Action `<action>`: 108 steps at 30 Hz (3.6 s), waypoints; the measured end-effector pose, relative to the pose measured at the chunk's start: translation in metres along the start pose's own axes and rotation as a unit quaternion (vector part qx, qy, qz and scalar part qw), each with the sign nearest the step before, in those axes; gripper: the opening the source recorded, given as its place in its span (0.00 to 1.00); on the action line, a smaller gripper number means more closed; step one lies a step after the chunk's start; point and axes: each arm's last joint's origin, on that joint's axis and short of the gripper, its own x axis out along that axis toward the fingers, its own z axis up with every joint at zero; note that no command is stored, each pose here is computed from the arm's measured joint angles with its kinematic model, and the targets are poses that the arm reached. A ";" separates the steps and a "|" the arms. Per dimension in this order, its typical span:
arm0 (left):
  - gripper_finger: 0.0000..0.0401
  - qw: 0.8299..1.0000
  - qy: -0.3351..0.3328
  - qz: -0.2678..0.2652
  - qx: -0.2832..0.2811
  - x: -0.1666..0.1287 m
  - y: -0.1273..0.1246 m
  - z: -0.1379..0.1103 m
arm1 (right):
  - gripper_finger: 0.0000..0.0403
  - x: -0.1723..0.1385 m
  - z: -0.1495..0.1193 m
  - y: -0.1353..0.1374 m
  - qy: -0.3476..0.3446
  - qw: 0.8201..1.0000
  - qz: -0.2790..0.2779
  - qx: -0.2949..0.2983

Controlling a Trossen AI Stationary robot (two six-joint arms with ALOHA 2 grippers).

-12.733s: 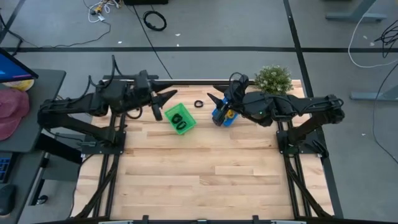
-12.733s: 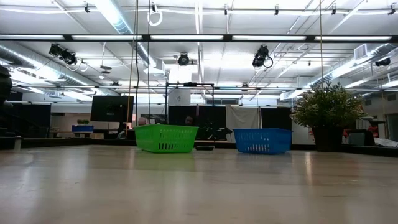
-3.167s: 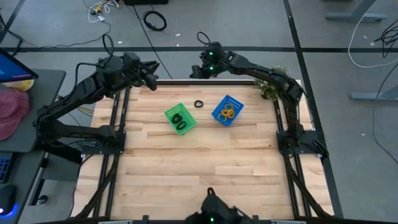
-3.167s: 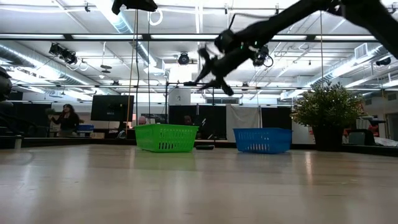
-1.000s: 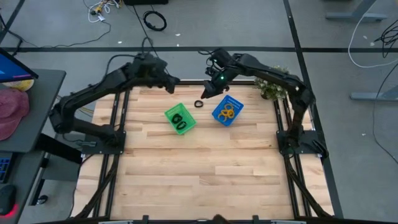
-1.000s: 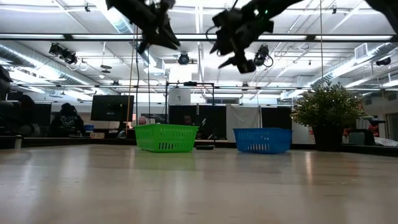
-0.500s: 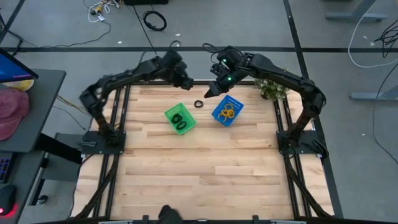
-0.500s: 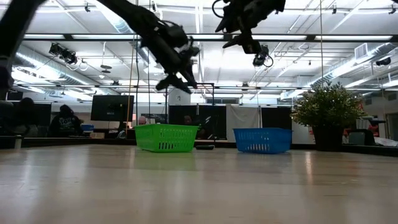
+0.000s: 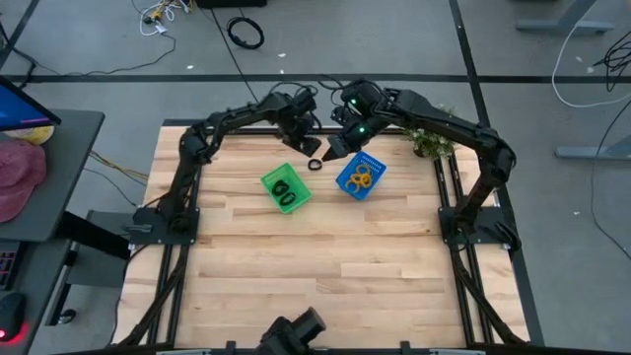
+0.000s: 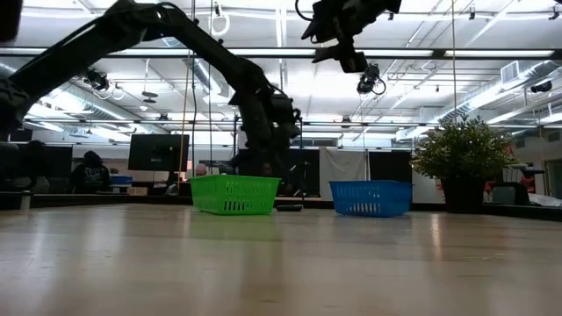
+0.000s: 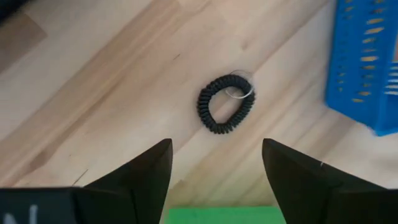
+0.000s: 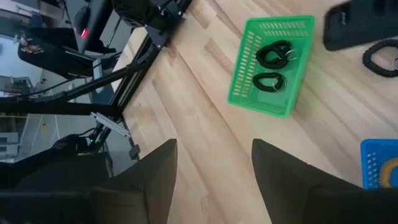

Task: Sort spring keychains
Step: Put the black spring keychain into the green bin

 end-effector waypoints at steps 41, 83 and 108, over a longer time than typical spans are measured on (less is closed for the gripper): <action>0.11 0.986 0.023 -0.009 0.165 0.051 -0.005 0.011 | 0.52 0.003 0.007 0.012 -0.037 0.998 0.045 -0.005; 0.59 0.988 -0.010 0.091 0.124 0.004 -0.018 0.006 | 0.52 -0.044 -0.011 0.029 -0.088 0.995 0.033 -0.036; 0.46 0.999 0.006 0.008 0.048 0.050 0.014 0.019 | 0.52 -0.044 -0.009 0.030 -0.098 0.994 0.039 -0.040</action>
